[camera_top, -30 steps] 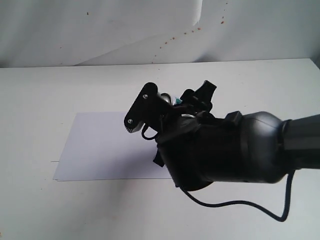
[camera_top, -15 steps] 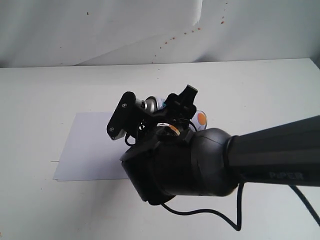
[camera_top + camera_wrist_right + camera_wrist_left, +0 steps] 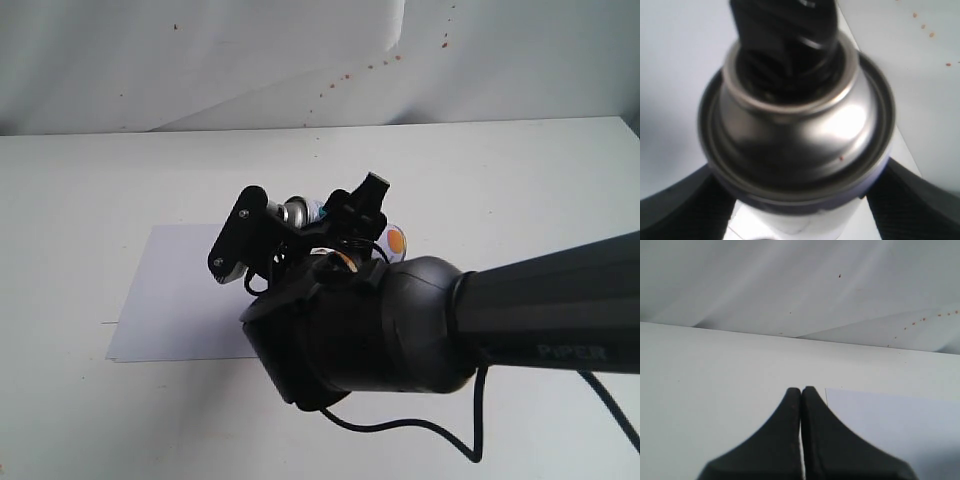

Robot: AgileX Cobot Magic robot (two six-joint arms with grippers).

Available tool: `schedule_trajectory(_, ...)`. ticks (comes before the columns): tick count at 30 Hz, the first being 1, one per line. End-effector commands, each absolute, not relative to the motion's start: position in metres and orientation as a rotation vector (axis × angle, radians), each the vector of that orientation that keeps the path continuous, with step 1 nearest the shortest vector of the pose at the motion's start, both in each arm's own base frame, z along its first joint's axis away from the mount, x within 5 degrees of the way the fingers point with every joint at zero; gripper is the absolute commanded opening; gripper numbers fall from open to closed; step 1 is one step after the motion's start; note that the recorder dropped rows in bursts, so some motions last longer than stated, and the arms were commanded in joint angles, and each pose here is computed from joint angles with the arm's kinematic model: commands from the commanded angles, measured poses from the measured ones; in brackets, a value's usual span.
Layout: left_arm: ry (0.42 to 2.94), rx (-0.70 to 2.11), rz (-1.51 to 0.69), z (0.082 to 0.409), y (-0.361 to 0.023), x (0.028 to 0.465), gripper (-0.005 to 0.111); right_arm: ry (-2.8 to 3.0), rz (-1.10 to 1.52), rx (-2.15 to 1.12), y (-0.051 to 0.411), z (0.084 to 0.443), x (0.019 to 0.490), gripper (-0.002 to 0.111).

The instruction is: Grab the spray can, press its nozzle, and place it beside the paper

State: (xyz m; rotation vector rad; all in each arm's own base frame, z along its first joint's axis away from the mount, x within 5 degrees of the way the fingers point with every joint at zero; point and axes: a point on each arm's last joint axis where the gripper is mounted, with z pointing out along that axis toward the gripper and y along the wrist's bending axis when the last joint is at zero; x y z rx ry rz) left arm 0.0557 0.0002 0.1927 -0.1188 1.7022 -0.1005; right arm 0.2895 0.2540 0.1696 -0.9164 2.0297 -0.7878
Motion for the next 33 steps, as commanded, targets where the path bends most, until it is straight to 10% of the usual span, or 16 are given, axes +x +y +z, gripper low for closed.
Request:
schedule_trajectory(1,1.704,-0.023,0.008,0.193,0.002,0.056,0.0,1.986,-0.799,-0.924,0.256,0.178,0.291,0.0)
schedule_trajectory(18,1.152,-0.188,-0.274,0.241,0.001,0.049,0.0,1.986,-0.8,-0.924,0.256,0.178,0.291,0.0)
schedule_trajectory(33,1.541,-0.462,-0.476,0.288,-0.001,0.089,0.0,1.985,-0.802,-0.923,0.255,0.178,0.291,0.0)
